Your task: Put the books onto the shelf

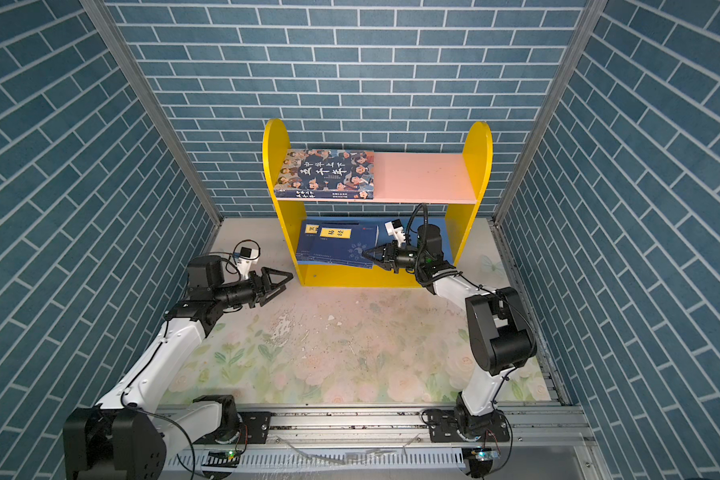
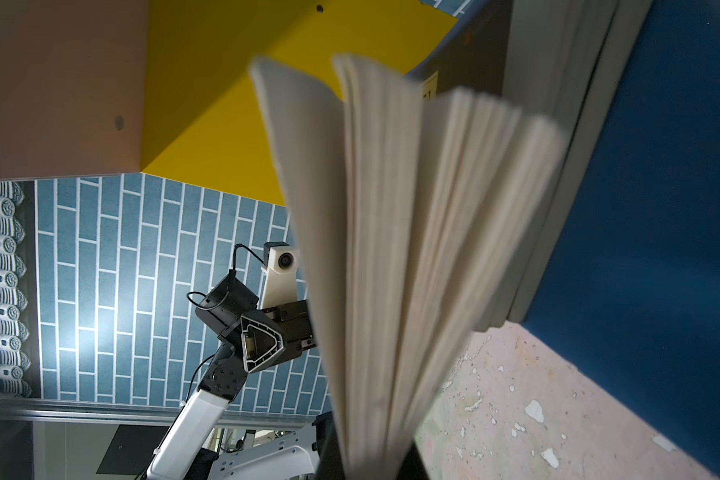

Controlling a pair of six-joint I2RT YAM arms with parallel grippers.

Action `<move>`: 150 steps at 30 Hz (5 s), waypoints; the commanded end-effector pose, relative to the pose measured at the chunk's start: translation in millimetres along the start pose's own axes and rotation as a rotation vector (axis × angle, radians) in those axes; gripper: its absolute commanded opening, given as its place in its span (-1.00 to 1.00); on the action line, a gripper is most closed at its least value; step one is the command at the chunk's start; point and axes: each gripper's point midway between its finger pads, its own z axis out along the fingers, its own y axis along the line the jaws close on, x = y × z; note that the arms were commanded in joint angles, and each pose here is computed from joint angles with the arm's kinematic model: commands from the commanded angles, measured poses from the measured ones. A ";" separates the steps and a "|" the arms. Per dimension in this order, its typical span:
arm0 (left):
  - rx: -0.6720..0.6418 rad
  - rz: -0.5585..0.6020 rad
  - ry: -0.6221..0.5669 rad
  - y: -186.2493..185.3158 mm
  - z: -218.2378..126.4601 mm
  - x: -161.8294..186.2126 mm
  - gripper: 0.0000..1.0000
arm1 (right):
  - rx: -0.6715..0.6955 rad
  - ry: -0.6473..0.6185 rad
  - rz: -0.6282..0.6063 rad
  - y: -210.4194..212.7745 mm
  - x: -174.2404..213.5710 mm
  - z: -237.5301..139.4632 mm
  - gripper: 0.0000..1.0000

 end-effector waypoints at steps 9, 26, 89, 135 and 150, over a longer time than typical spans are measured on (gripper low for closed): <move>-0.003 0.032 -0.017 0.0 -2.8 -0.8 0.59 | -0.002 0.050 -0.067 -6.2 -22.6 11.6 -1.00; -0.010 0.034 -0.036 3.9 -6.2 -1.5 0.61 | 0.058 0.050 -0.034 -43.9 -35.9 23.4 -1.00; -0.018 0.024 -0.062 10.5 -10.4 4.8 0.74 | 0.260 -0.103 -0.106 -35.6 -45.3 16.4 -0.40; -0.016 0.026 -0.071 11.8 -11.9 5.2 0.76 | 0.365 -0.001 -0.161 -43.9 -46.2 46.0 -1.00; -0.014 0.029 -0.075 10.5 -12.5 4.6 0.77 | 0.375 0.010 -0.170 -43.9 -47.6 51.8 -1.00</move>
